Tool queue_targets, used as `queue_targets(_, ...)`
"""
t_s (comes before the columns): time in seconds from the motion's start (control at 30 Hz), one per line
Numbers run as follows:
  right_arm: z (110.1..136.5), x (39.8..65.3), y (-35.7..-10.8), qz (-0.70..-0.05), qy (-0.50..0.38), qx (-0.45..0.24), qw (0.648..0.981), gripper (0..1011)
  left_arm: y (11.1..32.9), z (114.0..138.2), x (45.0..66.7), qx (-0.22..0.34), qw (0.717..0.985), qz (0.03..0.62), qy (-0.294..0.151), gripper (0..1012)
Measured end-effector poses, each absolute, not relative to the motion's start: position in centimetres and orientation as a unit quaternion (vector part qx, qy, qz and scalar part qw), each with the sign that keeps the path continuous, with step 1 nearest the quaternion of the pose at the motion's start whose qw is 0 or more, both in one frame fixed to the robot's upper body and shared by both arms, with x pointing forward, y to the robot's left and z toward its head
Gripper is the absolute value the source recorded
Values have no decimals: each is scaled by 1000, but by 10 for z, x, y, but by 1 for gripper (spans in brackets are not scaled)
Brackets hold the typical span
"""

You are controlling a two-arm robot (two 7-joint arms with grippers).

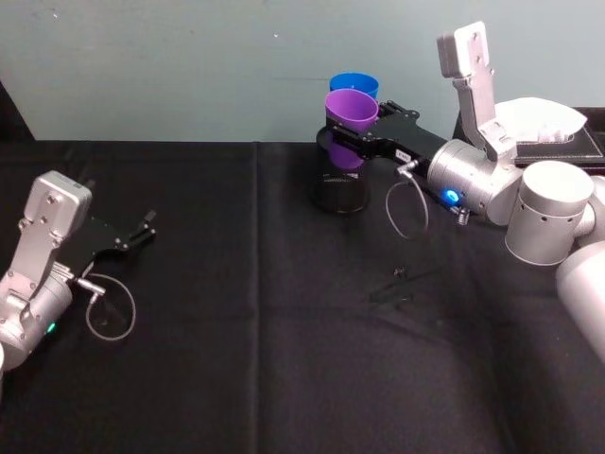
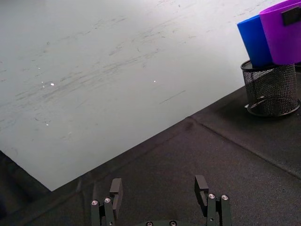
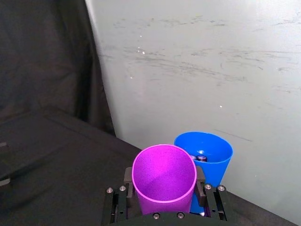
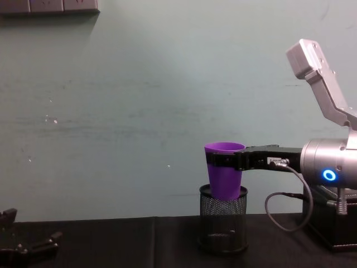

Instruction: Pick up one cup with a gripper and tap it against the other cup.

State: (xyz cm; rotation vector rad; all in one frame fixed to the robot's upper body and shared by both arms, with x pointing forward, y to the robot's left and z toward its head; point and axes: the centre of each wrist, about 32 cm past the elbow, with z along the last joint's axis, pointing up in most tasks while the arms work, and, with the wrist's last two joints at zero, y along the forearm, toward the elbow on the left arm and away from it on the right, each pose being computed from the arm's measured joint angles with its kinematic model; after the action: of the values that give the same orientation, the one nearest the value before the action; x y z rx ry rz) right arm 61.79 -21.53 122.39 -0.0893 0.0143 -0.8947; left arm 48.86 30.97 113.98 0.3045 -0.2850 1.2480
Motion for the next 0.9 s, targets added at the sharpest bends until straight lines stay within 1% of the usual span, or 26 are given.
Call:
queue_targets(0.33,1224,624,-210,-439,8,-33,898,741,310,1140,489,142,791,580,-132,1005)
queue_targets(0.9,1225,624,-209,-435,9,-31,900,741,310,1140,489,142,791,580,-132,1005)
